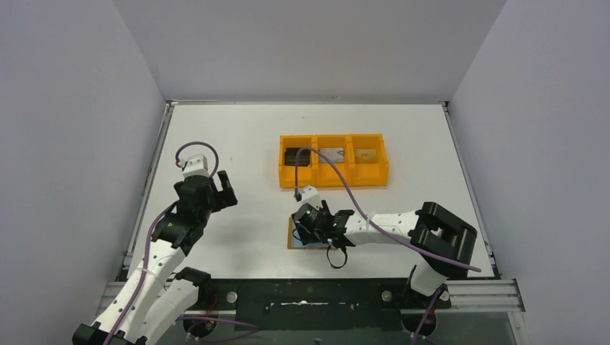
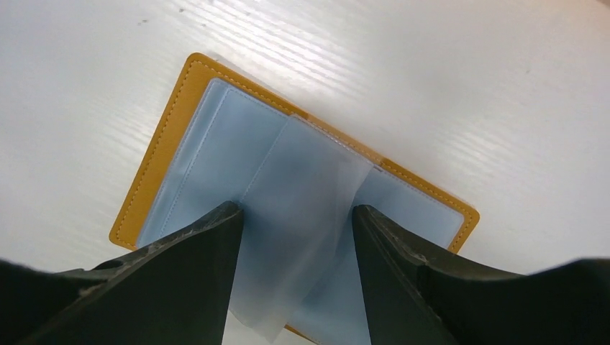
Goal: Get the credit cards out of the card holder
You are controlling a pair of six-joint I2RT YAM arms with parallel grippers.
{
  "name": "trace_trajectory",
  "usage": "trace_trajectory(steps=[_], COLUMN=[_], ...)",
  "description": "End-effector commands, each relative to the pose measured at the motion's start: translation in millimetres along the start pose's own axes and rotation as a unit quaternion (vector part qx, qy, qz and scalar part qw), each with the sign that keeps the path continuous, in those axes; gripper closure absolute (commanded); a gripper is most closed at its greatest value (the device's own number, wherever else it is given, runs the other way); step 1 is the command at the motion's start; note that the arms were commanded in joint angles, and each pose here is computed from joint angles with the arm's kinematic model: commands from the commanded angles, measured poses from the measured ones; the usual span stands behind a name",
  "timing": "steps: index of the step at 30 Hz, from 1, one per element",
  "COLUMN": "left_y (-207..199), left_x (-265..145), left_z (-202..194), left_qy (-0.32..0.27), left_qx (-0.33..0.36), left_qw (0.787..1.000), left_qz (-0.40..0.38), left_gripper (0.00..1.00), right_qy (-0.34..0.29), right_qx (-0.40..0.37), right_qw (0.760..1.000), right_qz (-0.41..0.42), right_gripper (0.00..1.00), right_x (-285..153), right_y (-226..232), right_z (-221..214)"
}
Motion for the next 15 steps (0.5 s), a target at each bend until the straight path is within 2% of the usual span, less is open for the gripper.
trace_trajectory(steps=[1,5,10,15], left_y=[-9,-9,-11,-13], left_x=[1,2,3,2], left_z=[15,14,13,14], left_qy=[-0.026,-0.022,-0.019,-0.017], left_qx=[-0.014,-0.013,-0.010,-0.008], left_qw=[0.999,1.000,1.000,0.999], left_qz=[-0.017,-0.019,-0.022,-0.029], left_gripper=[0.10,0.10,0.10,0.10], right_qy=[0.003,-0.015,-0.064,-0.106], right_qx=[-0.042,-0.028,0.006,0.096], right_qw=[0.999,1.000,0.997,0.989], right_qz=[-0.001,0.002,0.038,-0.044], right_gripper=[0.41,0.36,0.22,0.15], right_x=[-7,-26,-52,-72], right_y=[-24,-21,-9,-38], right_z=[4,30,62,74])
Point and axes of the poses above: each gripper's point midway between its finger pads, its own x axis out along the fingers, its own y axis along the line the jaws close on, z = x × y, the point moved 3 cm from there along -x, back along the fingers, and after that the axes turned 3 degrees about -x, right-handed, at the moved point
